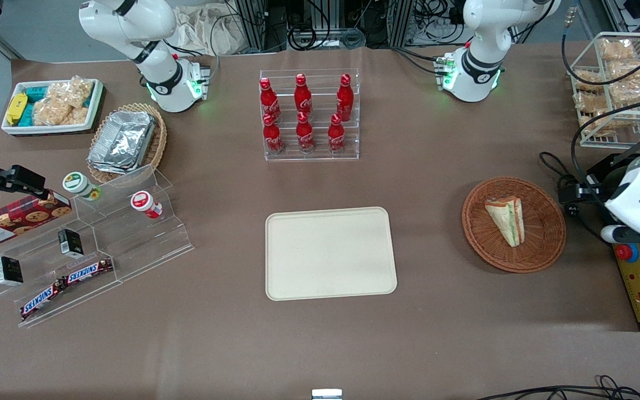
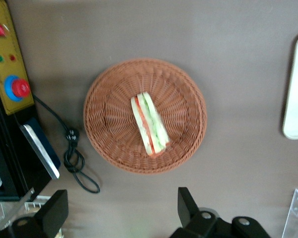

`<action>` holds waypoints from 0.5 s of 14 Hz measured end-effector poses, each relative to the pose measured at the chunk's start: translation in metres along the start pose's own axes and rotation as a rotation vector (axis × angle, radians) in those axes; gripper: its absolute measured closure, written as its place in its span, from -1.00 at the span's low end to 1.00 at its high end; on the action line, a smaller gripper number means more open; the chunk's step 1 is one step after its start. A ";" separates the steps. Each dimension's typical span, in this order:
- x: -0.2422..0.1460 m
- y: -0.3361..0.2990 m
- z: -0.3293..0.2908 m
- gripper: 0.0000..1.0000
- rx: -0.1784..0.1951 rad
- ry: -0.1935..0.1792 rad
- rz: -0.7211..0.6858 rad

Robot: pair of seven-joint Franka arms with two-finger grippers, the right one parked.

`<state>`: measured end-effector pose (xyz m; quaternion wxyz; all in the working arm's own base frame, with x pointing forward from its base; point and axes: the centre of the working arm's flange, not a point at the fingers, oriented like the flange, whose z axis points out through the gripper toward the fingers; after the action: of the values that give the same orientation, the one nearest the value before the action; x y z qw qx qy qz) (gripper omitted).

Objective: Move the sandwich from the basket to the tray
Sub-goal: 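Move the left gripper over the wrapped sandwich in the wicker basket, then lower the open left gripper onto the sandwich and close on it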

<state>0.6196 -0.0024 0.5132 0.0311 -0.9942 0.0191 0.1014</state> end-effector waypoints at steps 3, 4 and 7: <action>0.008 -0.010 0.061 -0.97 -0.005 -0.055 -0.024; 0.010 -0.012 0.085 -0.97 -0.007 -0.054 -0.046; 0.010 -0.001 0.160 -0.97 -0.017 -0.013 -0.149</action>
<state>0.5976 0.0088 0.3547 0.0305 -0.9924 -0.0561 0.1052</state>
